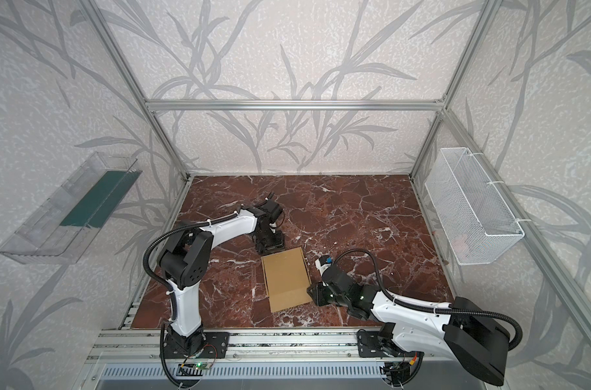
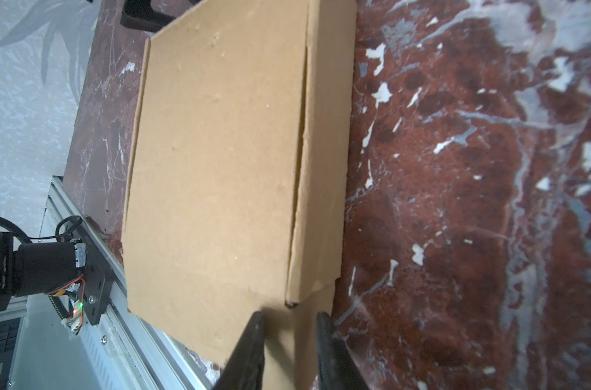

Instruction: Fold the paper box

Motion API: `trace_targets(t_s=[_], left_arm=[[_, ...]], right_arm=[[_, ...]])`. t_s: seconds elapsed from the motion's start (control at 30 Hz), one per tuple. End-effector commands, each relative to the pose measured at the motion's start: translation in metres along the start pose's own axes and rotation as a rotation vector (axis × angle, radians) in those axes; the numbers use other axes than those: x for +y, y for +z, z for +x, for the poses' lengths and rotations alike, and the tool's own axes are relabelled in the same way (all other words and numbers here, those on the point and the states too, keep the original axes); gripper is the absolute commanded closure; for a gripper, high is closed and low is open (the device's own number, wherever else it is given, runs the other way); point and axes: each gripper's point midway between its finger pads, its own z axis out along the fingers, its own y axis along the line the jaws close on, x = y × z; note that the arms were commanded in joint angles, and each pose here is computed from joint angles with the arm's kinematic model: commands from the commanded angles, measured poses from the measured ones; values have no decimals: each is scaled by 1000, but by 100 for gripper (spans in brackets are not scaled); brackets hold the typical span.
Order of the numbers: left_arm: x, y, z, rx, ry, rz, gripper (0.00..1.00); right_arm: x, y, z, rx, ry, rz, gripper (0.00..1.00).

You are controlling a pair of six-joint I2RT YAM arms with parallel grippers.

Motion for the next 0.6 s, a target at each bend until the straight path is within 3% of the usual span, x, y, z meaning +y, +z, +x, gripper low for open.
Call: trace_targets(t_s=[0.0, 0.57], left_arm=[[33, 49, 44, 197, -31, -109, 36], [35, 51, 46, 204, -34, -112, 36]], right_arm=[[-12, -2, 14, 21, 7, 48, 72], [-11, -2, 36, 24, -34, 81, 73]])
